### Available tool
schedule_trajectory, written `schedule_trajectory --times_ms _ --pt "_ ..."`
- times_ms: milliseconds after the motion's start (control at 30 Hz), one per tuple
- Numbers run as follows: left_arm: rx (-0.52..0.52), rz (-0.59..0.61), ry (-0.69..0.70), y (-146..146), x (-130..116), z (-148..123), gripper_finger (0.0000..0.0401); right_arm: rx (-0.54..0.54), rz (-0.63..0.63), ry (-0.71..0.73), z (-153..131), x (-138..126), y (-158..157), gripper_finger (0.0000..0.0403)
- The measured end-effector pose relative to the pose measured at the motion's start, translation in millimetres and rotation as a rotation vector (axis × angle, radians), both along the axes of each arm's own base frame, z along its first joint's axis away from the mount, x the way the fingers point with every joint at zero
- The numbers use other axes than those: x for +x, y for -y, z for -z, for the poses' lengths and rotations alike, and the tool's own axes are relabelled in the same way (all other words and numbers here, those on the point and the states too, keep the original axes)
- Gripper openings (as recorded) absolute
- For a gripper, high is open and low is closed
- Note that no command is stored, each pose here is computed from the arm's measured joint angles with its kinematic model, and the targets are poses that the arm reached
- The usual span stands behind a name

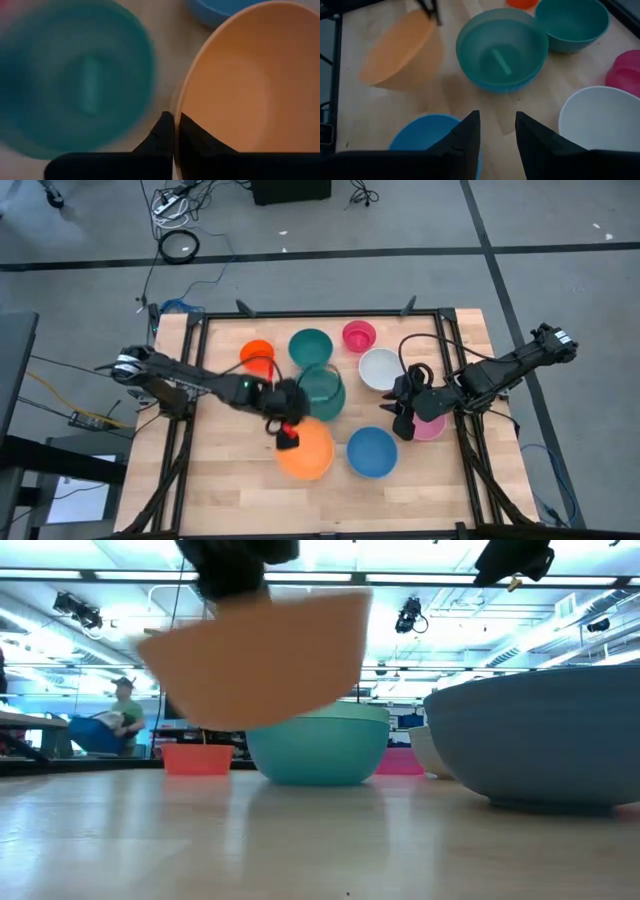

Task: Nest bowls inside each other
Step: Stack the yellow bowl on top of the light green bowl

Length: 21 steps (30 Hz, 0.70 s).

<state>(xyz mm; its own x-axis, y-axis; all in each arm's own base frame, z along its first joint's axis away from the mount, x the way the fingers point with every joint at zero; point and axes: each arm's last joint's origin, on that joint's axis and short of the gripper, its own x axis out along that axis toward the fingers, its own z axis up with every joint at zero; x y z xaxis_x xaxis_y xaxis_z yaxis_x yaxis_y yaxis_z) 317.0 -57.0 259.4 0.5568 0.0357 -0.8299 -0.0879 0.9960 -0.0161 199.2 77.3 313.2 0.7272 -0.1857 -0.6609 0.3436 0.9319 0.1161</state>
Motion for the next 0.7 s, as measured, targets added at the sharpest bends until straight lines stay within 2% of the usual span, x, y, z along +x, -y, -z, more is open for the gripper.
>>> schedule_trajectory --times_ms 200,467,700 --pt "0.1 -0.039 0.027 -46 9 -17 0.0008 -0.004 0.009 0.004 0 0 0 0.0113" --pt "0.076 -0.065 -0.006 -87 7 -44 0.0008 -0.014 0.027 0.012 0 0 1 0.0113" --pt "0.067 -0.109 0.066 -126 5 -65 0.0009 -0.033 0.045 0.02 -1 0 2 0.0113"
